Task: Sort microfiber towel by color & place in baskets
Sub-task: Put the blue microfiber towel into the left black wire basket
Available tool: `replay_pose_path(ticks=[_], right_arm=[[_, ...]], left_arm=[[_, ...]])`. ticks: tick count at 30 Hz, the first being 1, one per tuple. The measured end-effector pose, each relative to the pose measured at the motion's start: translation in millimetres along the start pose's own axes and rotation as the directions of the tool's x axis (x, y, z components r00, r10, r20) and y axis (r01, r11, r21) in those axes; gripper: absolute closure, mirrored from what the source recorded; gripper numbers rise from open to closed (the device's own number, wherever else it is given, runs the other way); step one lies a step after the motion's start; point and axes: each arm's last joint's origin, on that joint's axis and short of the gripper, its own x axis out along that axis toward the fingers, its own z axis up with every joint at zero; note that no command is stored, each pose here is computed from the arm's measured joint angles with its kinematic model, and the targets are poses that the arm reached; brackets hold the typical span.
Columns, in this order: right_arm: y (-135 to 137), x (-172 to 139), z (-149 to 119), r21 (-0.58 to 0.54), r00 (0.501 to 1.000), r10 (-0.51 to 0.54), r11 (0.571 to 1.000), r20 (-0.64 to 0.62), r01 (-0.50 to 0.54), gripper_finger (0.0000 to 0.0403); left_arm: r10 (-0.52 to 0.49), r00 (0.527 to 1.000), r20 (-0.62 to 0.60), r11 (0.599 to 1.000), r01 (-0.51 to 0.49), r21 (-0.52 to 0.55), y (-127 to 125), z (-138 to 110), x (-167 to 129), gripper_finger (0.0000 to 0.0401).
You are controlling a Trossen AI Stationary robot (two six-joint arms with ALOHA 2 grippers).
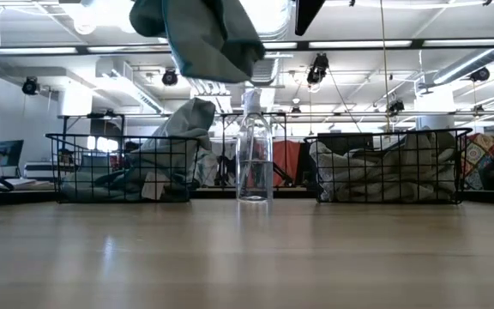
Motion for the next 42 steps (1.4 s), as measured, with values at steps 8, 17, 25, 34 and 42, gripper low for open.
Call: replay_pose_path(ticks=[8,17,25,34,42], right_arm=[[-12.1,2.4,1.6,0.068,0.997,-0.079,0.995,0.006,0.078,0.0337],[-33.6,6.7,3.0,0.187,0.992,-0.127,0.974,-0.004,0.126,0.0337],[-46.8,9.4,6.5,0.233,0.991,-0.136,0.964,0.018,0.128,0.0337],[-55.1,10.9,11.4,0.270,0.988,-0.143,0.955,0.062,0.121,0.0337],[-58.2,11.2,14.1,0.286,0.985,-0.146,0.951,0.088,0.116,0.0337]], left_arm=[[0.180,0.982,0.055,0.983,-0.178,-0.052,75.4,-12.5,-21.9,0.0401],[0.364,0.930,0.046,0.927,-0.357,-0.114,129.1,-32.8,-42.0,0.0401],[0.551,0.835,-0.004,0.828,-0.546,-0.129,158.3,-46.9,-54.0,0.0401],[0.629,0.776,-0.048,0.754,-0.624,-0.205,181.3,-61.7,-68.2,0.0401],[0.608,0.793,-0.028,0.765,-0.595,-0.244,185.9,-68.7,-77.9,0.0401]])
